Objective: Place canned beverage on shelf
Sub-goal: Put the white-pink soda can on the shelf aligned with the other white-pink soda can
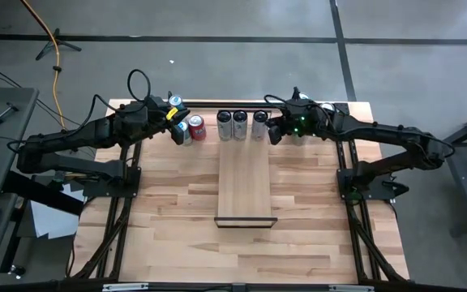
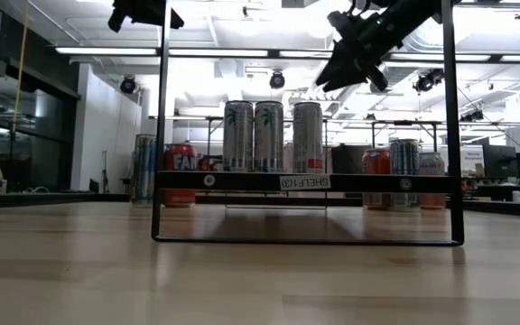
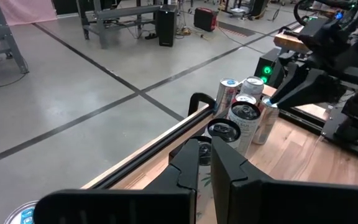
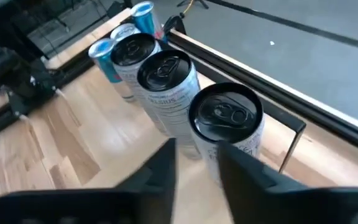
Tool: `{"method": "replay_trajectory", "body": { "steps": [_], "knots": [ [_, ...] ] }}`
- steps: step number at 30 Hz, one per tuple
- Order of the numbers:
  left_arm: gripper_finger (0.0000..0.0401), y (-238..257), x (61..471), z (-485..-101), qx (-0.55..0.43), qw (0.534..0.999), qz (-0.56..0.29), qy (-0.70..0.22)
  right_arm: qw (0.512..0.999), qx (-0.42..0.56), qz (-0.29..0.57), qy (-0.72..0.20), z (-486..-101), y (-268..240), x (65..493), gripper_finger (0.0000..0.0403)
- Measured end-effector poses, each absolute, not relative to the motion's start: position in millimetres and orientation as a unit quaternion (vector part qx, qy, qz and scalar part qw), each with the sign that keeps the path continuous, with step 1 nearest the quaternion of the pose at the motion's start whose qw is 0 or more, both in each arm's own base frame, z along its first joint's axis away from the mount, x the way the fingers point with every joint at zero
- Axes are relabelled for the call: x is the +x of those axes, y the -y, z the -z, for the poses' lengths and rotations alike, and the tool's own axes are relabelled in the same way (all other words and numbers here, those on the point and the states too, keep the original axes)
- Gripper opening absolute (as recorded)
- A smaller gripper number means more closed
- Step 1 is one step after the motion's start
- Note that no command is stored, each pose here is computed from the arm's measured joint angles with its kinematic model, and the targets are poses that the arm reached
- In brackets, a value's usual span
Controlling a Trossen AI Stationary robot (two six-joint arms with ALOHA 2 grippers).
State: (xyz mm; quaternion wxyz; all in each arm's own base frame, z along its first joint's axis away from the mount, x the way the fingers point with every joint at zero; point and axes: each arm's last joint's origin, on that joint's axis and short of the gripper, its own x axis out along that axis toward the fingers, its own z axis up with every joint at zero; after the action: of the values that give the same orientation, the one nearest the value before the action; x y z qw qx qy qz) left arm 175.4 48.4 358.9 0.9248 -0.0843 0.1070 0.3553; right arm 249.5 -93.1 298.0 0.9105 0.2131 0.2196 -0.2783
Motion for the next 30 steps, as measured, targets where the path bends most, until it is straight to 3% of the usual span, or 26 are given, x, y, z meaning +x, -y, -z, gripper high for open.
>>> {"method": "replay_trajectory", "body": {
  "steps": [8,13,17,30],
  "knots": [
    [0.0,-48.4,175.4,-358.9,-0.085,0.925,-0.355,-0.107,0.902,0.168,0.312,-0.248,-285.0,97.8,258.3,0.0297],
    [0.0,-48.4,175.4,-359.0,-0.085,0.925,-0.355,-0.107,0.899,0.159,0.328,-0.241,-277.7,103.1,268.0,0.0368],
    [0.0,-48.4,175.5,-358.9,-0.085,0.925,-0.355,-0.107,0.908,0.123,0.321,-0.24,-274.2,105.9,275.5,0.0389],
    [0.0,-48.3,175.4,-359.0,-0.085,0.925,-0.355,-0.107,0.903,0.089,0.328,-0.264,-261.0,110.1,284.7,0.039]
  ]
}}
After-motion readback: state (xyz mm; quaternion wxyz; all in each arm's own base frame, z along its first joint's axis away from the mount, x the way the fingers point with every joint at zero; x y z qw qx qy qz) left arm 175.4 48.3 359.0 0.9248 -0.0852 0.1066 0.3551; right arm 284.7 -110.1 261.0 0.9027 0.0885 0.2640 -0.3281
